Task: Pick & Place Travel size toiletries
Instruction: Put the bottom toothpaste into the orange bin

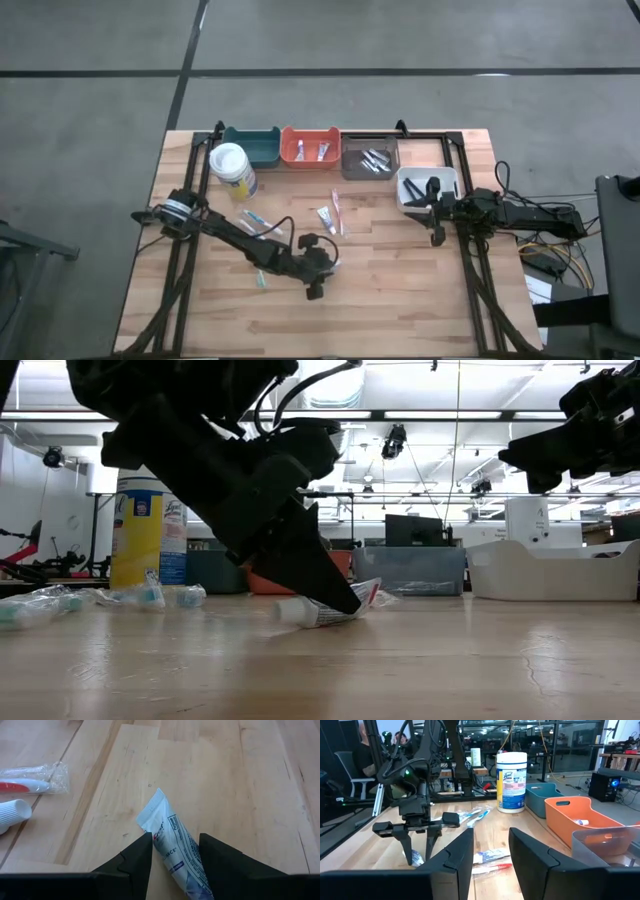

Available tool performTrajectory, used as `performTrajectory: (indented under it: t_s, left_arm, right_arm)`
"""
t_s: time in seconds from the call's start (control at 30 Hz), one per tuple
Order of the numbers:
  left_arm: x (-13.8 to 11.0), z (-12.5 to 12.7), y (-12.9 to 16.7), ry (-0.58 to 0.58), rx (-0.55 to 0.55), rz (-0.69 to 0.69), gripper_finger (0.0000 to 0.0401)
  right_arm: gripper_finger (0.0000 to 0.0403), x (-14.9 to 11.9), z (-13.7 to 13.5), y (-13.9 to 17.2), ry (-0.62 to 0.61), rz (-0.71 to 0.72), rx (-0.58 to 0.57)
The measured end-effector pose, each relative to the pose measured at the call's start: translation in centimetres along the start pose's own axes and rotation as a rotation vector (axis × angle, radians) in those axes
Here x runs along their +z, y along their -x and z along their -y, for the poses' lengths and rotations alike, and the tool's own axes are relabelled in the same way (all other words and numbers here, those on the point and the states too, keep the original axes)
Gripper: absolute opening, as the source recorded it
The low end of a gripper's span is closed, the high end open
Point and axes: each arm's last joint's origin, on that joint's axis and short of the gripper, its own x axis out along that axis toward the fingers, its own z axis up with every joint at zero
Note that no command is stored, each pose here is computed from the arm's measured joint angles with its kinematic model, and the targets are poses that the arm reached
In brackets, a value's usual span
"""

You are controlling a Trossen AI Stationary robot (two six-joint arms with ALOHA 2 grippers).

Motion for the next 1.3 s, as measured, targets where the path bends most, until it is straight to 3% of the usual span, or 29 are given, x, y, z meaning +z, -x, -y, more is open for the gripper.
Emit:
performTrajectory:
  t_s: [0.23,0.67,0.9,1.3]
  left_arm:
    - [0.9,0.4,-0.1,-0.039,-0.011,0.010,0.0153]
    - [1.6,0.7,0.0,-0.100,-0.019,0.027,0.0062]
    - [3.0,1.0,0.4,-0.168,-0.025,0.050,0.0061]
    - [6.6,-0.2,4.8,-0.210,0.002,0.139,0.0061]
  right_arm:
    - [0.0120,0.0,0.0,0.0,0.002,0.000,0.000]
    - [0.0128,0.0,0.0,0.0,0.000,0.000,0.000]
    - [0.0119,0.0,0.0,0.0,0.002,0.001,0.000]
    - [0.0125,0.0,0.0,0.0,0.000,0.000,0.000]
